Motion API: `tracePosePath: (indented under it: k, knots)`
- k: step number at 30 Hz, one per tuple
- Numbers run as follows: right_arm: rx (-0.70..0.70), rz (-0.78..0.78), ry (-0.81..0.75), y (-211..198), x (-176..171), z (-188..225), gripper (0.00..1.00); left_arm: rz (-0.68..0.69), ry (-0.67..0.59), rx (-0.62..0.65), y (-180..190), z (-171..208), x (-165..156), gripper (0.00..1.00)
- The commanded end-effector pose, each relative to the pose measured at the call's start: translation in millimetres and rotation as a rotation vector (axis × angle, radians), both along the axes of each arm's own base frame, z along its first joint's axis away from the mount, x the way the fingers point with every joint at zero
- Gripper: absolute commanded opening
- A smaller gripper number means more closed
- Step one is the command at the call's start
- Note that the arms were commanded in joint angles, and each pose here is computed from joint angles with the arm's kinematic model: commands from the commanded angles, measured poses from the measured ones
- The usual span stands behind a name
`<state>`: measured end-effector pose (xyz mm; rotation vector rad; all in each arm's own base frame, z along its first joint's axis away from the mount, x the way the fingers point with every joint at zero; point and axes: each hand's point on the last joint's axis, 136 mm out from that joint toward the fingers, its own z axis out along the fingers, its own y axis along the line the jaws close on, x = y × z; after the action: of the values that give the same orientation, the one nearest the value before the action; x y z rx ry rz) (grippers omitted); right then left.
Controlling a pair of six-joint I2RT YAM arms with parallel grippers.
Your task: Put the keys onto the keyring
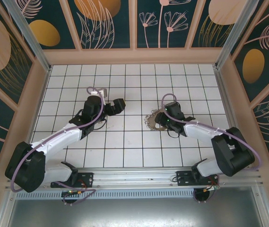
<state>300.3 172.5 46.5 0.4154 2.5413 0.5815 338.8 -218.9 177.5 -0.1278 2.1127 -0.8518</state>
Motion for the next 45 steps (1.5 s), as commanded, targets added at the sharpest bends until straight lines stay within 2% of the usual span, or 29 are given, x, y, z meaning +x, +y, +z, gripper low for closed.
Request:
tracePosePath:
  k: [1, 21, 38, 41, 45]
  knots:
    - [0.012, 0.015, -0.013, 14, 7, 3, 0.52, -0.042, -0.044, -0.009, -10, 17, 3, 0.99]
    - [-0.015, 0.134, 0.034, 70, -5, -15, 0.52, -0.051, -0.097, -0.019, -6, 40, -4, 0.99]
    - [-0.014, 0.345, 0.023, 171, -26, -10, 0.51, -0.053, -0.161, -0.041, -2, 76, -10, 0.99]
    - [-0.006, 0.344, -0.005, 171, -24, 5, 0.52, -0.046, -0.166, -0.033, 1, 80, -11, 0.99]
    - [-0.021, 0.286, -0.07, 145, -16, 33, 0.54, -0.049, -0.169, -0.028, 2, 82, -13, 0.99]
